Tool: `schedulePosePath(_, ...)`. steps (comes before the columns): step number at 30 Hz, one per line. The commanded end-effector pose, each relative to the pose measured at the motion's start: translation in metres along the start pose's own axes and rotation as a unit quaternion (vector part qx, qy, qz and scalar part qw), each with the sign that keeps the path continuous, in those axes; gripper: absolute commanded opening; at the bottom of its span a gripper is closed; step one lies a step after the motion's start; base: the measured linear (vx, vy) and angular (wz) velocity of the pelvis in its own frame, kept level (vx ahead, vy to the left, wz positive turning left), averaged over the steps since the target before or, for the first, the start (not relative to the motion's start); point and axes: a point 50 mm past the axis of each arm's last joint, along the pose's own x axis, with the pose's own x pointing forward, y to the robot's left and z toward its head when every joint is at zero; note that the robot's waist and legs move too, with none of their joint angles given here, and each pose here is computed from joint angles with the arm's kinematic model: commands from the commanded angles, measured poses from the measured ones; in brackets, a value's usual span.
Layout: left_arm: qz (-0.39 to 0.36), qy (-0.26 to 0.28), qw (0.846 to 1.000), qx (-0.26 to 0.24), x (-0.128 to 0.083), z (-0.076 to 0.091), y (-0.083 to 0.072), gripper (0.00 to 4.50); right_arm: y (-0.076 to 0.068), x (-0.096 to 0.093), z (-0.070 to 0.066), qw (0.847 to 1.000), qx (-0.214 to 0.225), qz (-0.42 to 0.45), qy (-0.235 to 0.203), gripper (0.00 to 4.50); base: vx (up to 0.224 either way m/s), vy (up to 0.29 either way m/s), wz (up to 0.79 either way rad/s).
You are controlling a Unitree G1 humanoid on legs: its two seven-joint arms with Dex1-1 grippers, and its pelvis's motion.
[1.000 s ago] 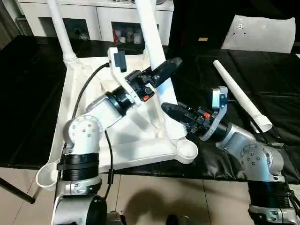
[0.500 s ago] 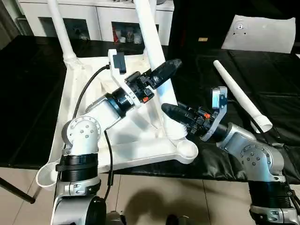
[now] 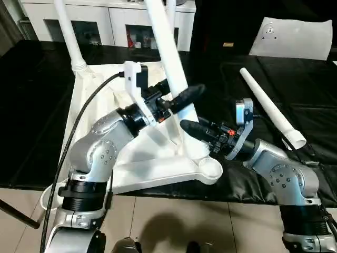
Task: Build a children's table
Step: Pick table leg
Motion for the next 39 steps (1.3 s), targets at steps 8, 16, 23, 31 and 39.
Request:
schedulePosePath(8,-0.036,0.012,0.998,0.052,0.002,-0.007,-0.003,3.25,-0.001,-0.002,-0.003,1.000,-0.015,-0.006,0.021,1.91,0.000,0.000,0.00)
schedulePosePath(16,-0.033,0.014,0.998,0.054,-0.001,-0.007,0.001,2.61,-0.002,-0.003,-0.003,0.999,-0.019,-0.007,0.027,1.91,0.000,0.000,0.00)
schedulePosePath(23,-0.043,0.013,0.998,-0.037,-0.004,-0.010,0.000,2.31,-0.003,-0.003,-0.003,0.999,-0.025,-0.009,0.028,1.91,0.000,0.000,0.00)
schedulePosePath(31,-0.024,-0.013,0.997,-0.072,-0.004,-0.003,0.005,2.00,-0.002,-0.004,-0.002,0.999,-0.036,-0.012,0.031,1.91,0.000,0.000,0.00)
schedulePosePath(39,0.022,0.004,0.999,-0.040,-0.004,-0.001,0.015,1.93,-0.005,-0.001,-0.001,0.997,-0.055,-0.032,0.045,1.91,0.000,0.000,0.00)
